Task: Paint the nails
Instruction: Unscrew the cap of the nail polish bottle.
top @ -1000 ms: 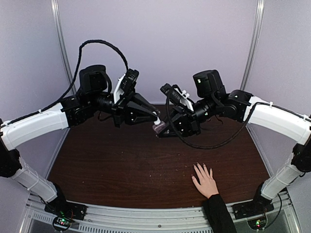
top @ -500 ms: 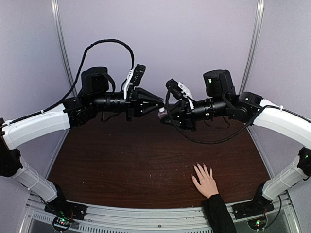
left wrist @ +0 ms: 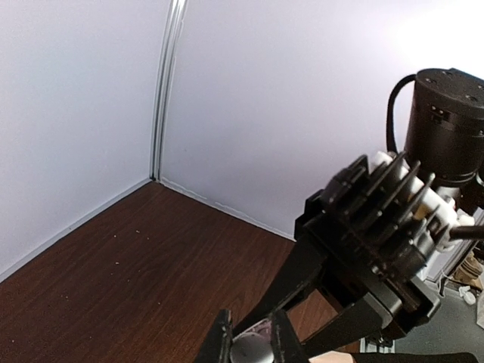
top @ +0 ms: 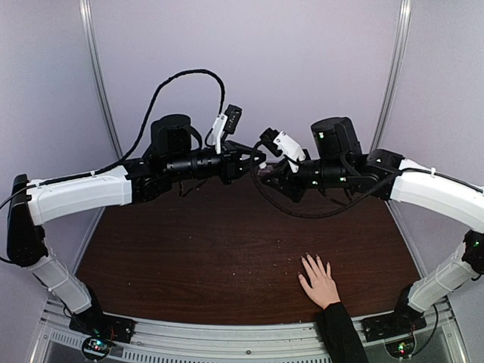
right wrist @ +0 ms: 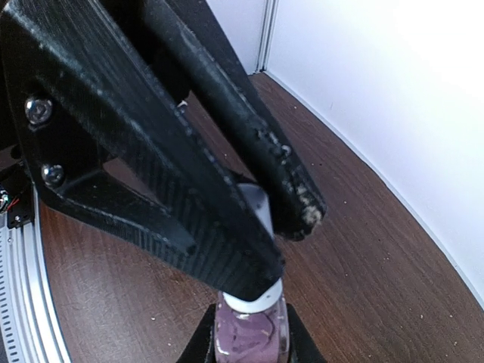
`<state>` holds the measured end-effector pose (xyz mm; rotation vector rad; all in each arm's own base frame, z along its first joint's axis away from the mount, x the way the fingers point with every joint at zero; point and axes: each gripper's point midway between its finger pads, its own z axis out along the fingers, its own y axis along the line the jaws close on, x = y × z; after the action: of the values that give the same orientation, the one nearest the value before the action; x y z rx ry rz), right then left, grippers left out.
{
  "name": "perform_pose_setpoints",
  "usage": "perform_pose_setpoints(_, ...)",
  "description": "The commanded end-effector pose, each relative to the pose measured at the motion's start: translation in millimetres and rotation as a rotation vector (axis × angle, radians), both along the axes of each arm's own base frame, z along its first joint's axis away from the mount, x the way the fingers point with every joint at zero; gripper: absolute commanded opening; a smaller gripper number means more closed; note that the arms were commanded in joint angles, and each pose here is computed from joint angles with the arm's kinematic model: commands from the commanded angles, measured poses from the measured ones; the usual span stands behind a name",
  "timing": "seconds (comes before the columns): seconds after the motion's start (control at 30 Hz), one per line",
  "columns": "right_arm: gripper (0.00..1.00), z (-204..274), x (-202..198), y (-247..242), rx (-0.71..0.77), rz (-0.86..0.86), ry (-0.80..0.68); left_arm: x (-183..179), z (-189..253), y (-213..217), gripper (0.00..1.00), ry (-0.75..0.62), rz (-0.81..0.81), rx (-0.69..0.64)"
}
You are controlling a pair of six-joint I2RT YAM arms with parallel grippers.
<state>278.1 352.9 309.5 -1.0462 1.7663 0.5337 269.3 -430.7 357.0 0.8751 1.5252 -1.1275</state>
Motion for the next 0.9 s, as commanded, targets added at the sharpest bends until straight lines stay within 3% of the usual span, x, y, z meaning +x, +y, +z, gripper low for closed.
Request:
perform_pose_setpoints(0.0, 0.0, 29.5, 15.7, -1.2, 0.065, -0.07, -0.103, 9.1, -11.6, -6.3, 0.01, 0.075, 0.051, 0.016)
perform_pose_setpoints(0.17, 0.0, 23.6, 9.3, -5.0, 0.047, -0.048, -0.093, 6.2, 3.3, 8.6, 0.32, 0.034, 0.062, 0.012)
perform_pose_setpoints(0.37, 0.0, 10.6, -5.1, -6.8, 0.045, 0.027, -0.039, -18.5, 32.2, 30.7, 0.56, -0.047, -0.043, -0.036)
perform_pose_setpoints(0.57, 0.0, 10.0, -33.0, -2.0, 0.089, 0.2, 0.037, -55.8, 37.9, 43.1, 0.66, -0.153, -0.208, 0.026)
perform_pose_setpoints(0.87, 0.0, 22.9, -103.1, 14.1, 0.167, 0.603, 0.193, -99.9, 37.3, 60.3, 0.65, -0.297, -0.408, 0.073)
